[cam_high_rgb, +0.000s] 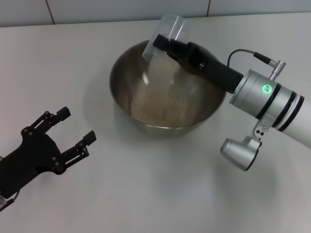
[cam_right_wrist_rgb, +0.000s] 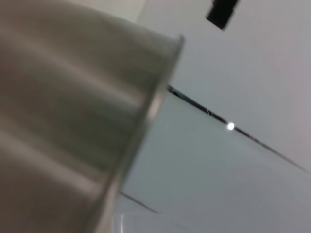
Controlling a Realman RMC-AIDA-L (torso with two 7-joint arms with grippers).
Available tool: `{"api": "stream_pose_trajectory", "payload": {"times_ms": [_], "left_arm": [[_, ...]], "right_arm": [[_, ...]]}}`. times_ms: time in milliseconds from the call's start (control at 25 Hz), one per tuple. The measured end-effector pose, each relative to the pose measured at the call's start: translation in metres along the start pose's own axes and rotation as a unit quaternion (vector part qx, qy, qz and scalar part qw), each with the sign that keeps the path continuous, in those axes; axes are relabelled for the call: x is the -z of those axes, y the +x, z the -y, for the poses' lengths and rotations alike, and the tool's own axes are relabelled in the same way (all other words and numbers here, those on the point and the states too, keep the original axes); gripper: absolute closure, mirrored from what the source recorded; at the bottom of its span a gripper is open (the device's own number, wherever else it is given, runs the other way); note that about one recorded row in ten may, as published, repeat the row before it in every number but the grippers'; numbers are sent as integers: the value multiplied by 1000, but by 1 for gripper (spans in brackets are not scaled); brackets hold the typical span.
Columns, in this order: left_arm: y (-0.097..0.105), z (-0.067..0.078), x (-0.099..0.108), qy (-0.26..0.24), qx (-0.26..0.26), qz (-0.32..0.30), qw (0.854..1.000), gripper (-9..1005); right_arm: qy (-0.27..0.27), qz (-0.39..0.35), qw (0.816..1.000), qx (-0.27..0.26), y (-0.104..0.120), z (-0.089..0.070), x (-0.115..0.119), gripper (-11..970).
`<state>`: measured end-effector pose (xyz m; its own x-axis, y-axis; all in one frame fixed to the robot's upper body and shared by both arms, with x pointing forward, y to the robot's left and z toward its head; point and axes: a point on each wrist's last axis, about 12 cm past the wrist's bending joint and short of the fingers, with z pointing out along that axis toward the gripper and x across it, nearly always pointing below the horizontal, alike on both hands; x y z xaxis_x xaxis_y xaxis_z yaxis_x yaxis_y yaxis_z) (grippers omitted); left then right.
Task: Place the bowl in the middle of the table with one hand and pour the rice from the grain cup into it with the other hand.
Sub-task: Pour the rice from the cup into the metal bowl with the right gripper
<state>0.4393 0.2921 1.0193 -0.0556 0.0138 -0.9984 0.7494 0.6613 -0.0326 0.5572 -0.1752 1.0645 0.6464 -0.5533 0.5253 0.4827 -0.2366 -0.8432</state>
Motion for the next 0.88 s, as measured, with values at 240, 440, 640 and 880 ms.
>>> {"api": "stream_pose_trajectory", "payload": {"times_ms": [240, 440, 640, 880], "left_arm": [[0, 0, 0, 0, 0, 0, 1000, 156], [0, 0, 0, 0, 0, 0, 1000, 156], [1, 0, 0, 0, 2, -1, 1000, 156], [1, 1, 0, 1, 2, -2, 1000, 156]], "right_arm": [[2, 15, 998, 53, -4, 0, 0, 943], [4, 18, 997, 72, -5, 1, -2, 943], [5, 18, 997, 73, -5, 1, -2, 944], [5, 19, 997, 69, -6, 2, -2, 944]]}}
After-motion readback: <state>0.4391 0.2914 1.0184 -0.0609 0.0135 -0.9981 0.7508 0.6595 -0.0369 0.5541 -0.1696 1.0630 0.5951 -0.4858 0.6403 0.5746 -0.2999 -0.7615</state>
